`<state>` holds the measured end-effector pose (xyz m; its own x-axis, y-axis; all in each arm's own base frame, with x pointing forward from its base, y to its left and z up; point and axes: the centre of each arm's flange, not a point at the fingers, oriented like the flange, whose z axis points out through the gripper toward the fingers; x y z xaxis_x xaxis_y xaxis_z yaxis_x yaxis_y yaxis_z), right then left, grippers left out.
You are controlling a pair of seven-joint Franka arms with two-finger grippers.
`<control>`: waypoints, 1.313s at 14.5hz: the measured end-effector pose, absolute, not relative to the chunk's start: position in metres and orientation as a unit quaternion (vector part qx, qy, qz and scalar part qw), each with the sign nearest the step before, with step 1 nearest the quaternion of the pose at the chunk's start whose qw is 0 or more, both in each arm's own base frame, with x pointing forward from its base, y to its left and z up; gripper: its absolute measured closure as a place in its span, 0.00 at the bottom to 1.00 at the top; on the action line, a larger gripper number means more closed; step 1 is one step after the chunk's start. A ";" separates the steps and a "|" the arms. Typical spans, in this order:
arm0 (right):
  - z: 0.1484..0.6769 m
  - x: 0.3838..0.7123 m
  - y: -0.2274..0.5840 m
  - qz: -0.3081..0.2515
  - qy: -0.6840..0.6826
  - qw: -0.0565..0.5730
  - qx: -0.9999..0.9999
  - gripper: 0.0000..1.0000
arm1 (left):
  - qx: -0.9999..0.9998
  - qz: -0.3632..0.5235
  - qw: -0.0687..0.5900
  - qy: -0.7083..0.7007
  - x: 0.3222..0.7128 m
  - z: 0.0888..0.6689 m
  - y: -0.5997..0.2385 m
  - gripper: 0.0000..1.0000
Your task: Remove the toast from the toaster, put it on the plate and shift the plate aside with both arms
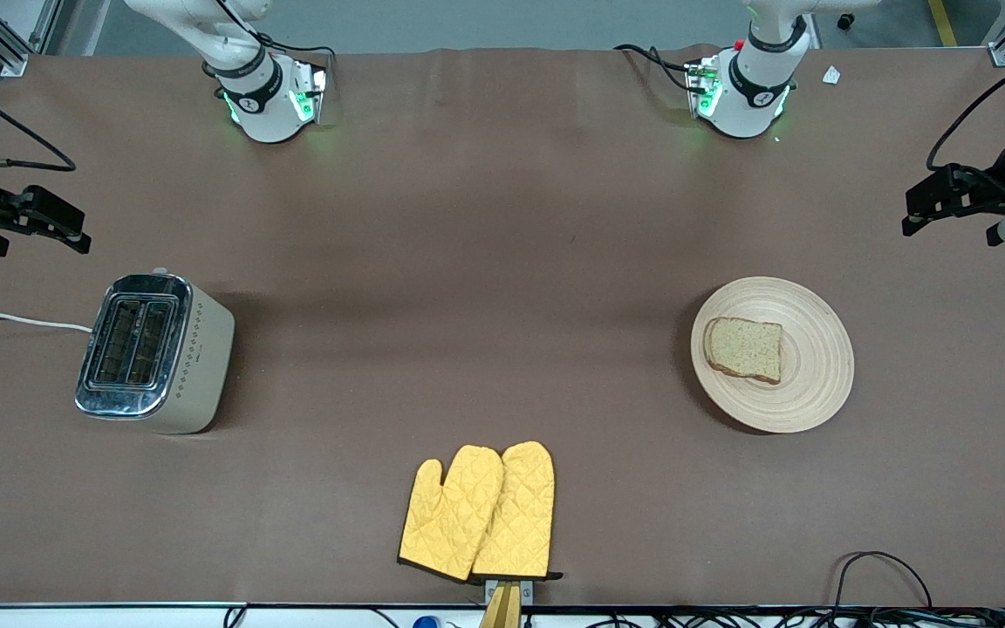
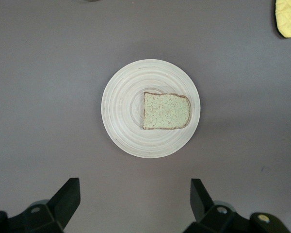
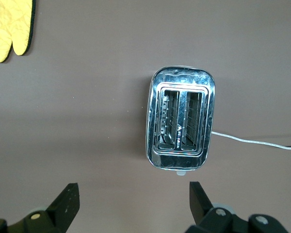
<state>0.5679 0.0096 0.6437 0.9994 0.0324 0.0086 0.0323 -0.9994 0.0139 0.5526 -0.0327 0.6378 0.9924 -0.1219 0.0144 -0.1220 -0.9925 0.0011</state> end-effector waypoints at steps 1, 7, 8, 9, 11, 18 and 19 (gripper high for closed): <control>0.644 0.568 0.010 0.004 0.016 0.007 1.000 0.00 | 0.999 0.007 0.001 -0.047 0.551 0.638 -0.037 0.00; 0.644 0.568 0.010 0.004 0.016 0.007 1.000 0.00 | 0.999 0.008 0.002 -0.034 0.552 0.635 -0.055 0.00; 0.644 0.568 0.010 0.004 0.016 0.007 1.000 0.00 | 0.999 0.008 0.002 -0.034 0.553 0.634 -0.054 0.00; 0.644 0.568 0.010 0.004 0.016 0.007 1.000 0.00 | 0.999 0.010 0.002 -0.033 0.553 0.635 -0.054 0.00; 0.644 0.568 0.009 0.004 0.016 0.007 1.000 0.00 | 0.999 0.012 0.002 -0.031 0.554 0.637 -0.053 0.00; 0.644 0.568 0.009 0.004 0.016 0.007 1.000 0.00 | 1.000 0.011 0.001 -0.023 0.555 0.635 -0.047 0.00; 0.644 0.568 0.009 0.004 0.016 0.007 1.000 0.00 | 1.000 0.011 0.001 -0.023 0.555 0.635 -0.048 0.00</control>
<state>0.5679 0.0093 0.6437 0.9995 0.0319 0.0086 0.0317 -0.9994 0.0139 0.5549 -0.0476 0.6353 0.9987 -0.0458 0.0216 -0.0459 -0.9989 0.0022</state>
